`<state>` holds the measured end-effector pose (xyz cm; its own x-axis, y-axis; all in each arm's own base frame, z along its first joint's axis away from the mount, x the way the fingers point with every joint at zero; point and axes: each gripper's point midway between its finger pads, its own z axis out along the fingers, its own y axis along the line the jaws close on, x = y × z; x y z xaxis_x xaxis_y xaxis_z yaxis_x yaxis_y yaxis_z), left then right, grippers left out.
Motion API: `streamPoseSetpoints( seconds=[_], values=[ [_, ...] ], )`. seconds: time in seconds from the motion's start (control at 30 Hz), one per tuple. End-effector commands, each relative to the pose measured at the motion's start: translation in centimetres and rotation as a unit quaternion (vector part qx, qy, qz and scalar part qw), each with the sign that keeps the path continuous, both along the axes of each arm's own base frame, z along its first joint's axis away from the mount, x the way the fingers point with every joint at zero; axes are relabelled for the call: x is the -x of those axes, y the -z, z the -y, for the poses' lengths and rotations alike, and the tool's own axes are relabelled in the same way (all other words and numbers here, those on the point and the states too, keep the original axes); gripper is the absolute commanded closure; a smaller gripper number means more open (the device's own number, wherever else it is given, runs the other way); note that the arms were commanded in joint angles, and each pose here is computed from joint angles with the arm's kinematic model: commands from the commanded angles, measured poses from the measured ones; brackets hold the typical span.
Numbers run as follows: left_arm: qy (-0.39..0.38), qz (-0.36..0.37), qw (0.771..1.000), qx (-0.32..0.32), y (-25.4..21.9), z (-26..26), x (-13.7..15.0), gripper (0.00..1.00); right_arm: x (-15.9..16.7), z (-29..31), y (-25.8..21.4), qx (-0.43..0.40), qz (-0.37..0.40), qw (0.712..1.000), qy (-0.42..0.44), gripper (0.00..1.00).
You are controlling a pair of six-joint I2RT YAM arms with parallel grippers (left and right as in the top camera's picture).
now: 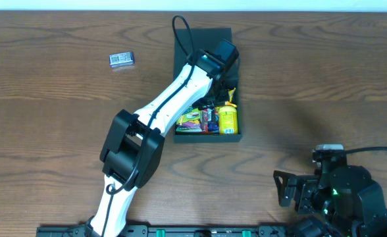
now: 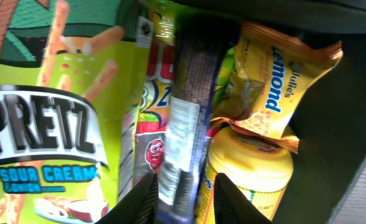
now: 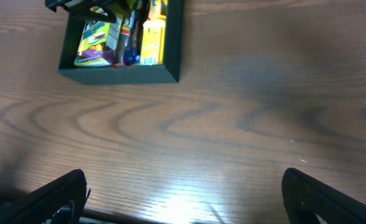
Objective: Pack container
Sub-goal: 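Carry the blue bar into the box and release it, then move the left gripper to the small blue-white tin and grasp it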
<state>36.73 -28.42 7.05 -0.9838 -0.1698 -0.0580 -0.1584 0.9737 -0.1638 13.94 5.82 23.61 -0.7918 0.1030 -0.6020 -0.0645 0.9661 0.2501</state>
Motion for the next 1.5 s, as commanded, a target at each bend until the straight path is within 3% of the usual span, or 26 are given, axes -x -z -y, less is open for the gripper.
streamPoseSetpoints(
  seconds=[0.0, 0.17, 0.27, 0.37, 0.47, 0.6, 0.63, 0.7, 0.8, 0.87, 1.23, 1.4, 1.47],
  values=[
    [-0.015, -0.010, 1.000, -0.010, 0.4, -1.3, -0.3, 0.70, 0.0, 0.1, -0.3, 0.003, 0.006, 1.000, -0.001, 0.01],
    [-0.022, 0.019, 1.000, -0.004, -1.5, -3.1, -2.5, 0.71, 0.0, 0.1, -0.3, 0.003, 0.006, 1.000, -0.001, 0.01],
    [-0.045, 0.061, 0.997, -0.033, -3.4, -6.0, -4.5, 0.70, 0.0, 0.1, -0.3, 0.003, 0.006, 1.000, -0.001, 0.01],
    [-0.081, 0.103, 0.989, -0.069, -5.3, -9.7, -6.3, 0.62, 0.0, 0.1, -0.3, 0.003, 0.006, 1.000, -0.001, 0.01],
    [-0.127, 0.117, 0.982, -0.075, -6.3, -13.3, -7.9, 0.58, 0.0, 0.1, -0.3, 0.003, 0.006, 1.000, -0.001, 0.01],
    [-0.255, 0.109, 0.958, -0.066, -6.3, -19.0, -9.5, 0.55, 0.0, 0.1, -0.3, 0.003, 0.006, 1.000, -0.001, 0.01],
    [-0.282, 0.111, 0.951, -0.062, -6.3, -20.1, -9.9, 0.51, 0.0, 0.1, -0.3, 0.003, 0.006, 1.000, -0.001, 0.01],
    [-0.347, 0.121, 0.929, -0.048, -6.6, -22.9, -11.1, 0.34, 0.0, 0.1, -0.3, 0.003, 0.006, 1.000, -0.001, 0.01],
    [-0.402, 0.133, 0.905, -0.036, -6.9, -25.9, -12.2, 0.21, 0.0, 0.1, -0.3, 0.003, 0.006, 1.000, -0.001, 0.01],
    [-0.419, 0.135, 0.898, -0.031, -6.9, -27.2, -12.4, 0.02, 0.0, 0.1, -0.3, 0.003, 0.006, 1.000, -0.001, 0.01],
    [-0.441, 0.148, 0.885, -0.009, -7.3, -28.8, -13.5, 0.05, 0.0, 0.1, -0.3, 0.003, 0.006, 1.000, -0.001, 0.01],
    [-0.505, 0.141, 0.851, 0.021, -7.3, -28.5, -13.8, 0.05, 0.0, 0.1, -0.3, 0.003, 0.006, 1.000, -0.001, 0.01],
    [-0.506, 0.139, 0.850, 0.038, -7.2, -28.0, -14.2, 0.04, 0.0, 0.1, -0.3, 0.003, 0.006, 1.000, -0.001, 0.01]
  ],
)
